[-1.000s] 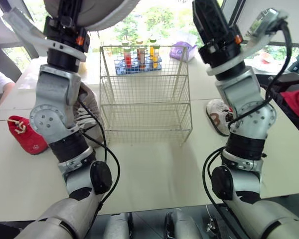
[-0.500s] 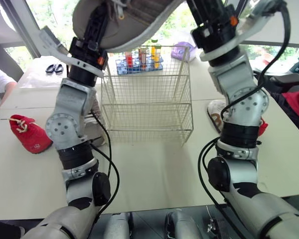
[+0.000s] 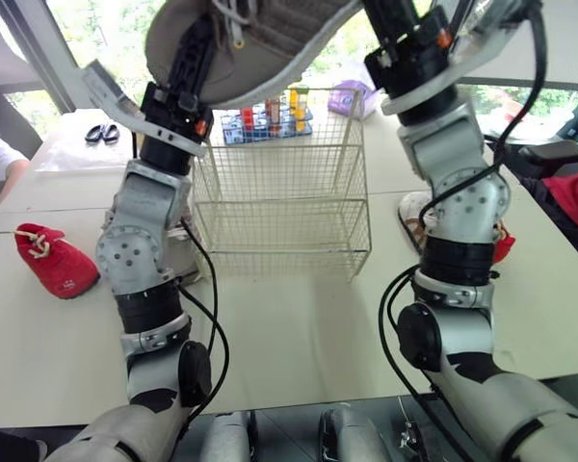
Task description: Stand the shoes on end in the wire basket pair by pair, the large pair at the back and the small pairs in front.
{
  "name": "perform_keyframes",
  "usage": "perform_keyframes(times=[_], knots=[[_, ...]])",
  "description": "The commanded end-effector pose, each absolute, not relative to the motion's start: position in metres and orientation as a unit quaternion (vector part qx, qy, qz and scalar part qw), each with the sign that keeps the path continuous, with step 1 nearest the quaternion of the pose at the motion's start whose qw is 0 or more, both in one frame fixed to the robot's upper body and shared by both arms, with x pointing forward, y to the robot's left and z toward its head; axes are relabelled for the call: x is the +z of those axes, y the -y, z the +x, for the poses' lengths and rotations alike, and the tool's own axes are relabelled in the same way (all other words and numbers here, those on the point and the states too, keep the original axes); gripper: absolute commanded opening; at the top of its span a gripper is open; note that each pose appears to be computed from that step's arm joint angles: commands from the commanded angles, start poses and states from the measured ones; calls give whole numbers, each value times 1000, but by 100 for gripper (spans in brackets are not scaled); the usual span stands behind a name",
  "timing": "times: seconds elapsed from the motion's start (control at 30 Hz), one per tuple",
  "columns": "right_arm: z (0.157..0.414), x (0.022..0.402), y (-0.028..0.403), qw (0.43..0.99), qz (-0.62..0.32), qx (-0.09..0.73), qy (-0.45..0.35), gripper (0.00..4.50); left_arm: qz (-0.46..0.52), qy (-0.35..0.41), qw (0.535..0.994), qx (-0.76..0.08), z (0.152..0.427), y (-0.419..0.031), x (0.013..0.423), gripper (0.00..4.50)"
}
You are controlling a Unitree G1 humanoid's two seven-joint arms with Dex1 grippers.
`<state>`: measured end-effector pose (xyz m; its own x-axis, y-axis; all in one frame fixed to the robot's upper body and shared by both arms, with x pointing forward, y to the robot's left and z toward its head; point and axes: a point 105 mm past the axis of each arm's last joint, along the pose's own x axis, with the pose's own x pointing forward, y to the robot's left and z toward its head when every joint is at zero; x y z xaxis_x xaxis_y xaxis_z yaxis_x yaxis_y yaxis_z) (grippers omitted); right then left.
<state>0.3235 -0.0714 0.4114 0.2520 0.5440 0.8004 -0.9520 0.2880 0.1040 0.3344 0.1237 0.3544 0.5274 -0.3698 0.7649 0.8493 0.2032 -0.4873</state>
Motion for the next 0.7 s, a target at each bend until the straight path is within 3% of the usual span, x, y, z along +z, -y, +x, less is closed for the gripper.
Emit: perform_keyframes(times=[0.03, 0.17, 0.4, 0.53, 0.7], knots=[[301, 435, 76, 707, 279, 514, 398, 164, -430, 245, 738, -459, 319, -106, 358, 262], [305, 442, 84, 727, 223, 512, 399, 164, -373, 236, 790, -426, 319, -110, 352, 447], [316, 475, 120, 746, 83, 511, 419, 164, -259, 253, 852, -378, 300, -120, 353, 447], [341, 473, 138, 776, -29, 508, 372, 164, -198, 236, 884, -351, 284, -117, 323, 447], [363, 454, 144, 793, -104, 517, 305, 164, -147, 194, 918, -314, 280, -116, 278, 447]])
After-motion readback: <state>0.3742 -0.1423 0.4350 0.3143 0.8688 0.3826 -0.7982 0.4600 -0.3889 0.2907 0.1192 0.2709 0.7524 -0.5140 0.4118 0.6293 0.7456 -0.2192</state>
